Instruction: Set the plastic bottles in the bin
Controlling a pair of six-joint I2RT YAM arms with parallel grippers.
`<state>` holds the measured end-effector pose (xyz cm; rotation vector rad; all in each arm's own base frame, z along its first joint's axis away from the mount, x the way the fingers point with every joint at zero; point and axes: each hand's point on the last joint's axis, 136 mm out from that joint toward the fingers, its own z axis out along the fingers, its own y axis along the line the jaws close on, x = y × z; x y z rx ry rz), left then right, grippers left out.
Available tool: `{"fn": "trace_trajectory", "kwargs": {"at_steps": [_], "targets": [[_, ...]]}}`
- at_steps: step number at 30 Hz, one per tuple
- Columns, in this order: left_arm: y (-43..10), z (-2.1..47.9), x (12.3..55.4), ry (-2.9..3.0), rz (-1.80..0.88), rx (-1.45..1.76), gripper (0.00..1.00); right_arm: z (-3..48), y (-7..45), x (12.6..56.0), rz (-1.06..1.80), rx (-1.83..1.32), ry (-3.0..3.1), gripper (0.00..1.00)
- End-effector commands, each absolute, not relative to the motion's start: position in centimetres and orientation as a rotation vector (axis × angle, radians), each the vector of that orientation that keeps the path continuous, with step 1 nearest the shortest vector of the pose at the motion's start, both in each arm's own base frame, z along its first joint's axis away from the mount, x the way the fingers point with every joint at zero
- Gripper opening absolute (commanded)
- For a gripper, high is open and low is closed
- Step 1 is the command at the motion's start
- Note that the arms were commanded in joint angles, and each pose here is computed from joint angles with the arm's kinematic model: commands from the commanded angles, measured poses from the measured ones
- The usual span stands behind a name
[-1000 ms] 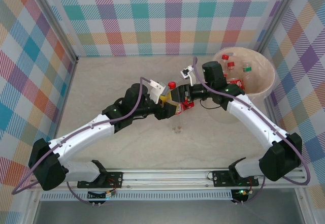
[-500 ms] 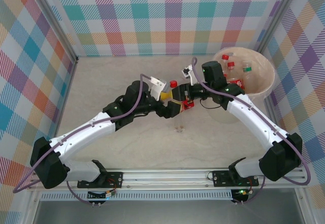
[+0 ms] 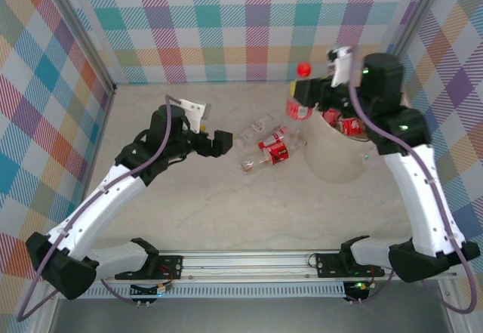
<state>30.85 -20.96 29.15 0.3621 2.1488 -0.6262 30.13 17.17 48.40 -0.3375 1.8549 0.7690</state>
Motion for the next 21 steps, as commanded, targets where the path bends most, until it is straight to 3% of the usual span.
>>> {"fn": "trace_trajectory", "kwargs": {"at_steps": [1, 9, 21], "targets": [[-19.7, 26.8, 32.1, 2.280, -0.520, 0.323, 1.00, 50.9, 13.0, 29.6, 0.581, -0.265, 1.841, 0.42], [-20.5, 22.5, 33.7, 2.368, -0.373, 0.438, 1.00, 52.7, 4.2, 32.0, 0.146, -0.041, 1.842, 0.38], [-19.6, 19.2, 32.4, 2.387, -0.027, 0.624, 0.90, 42.6, -0.3, 38.3, 0.064, 0.094, 2.055, 0.36]]}}
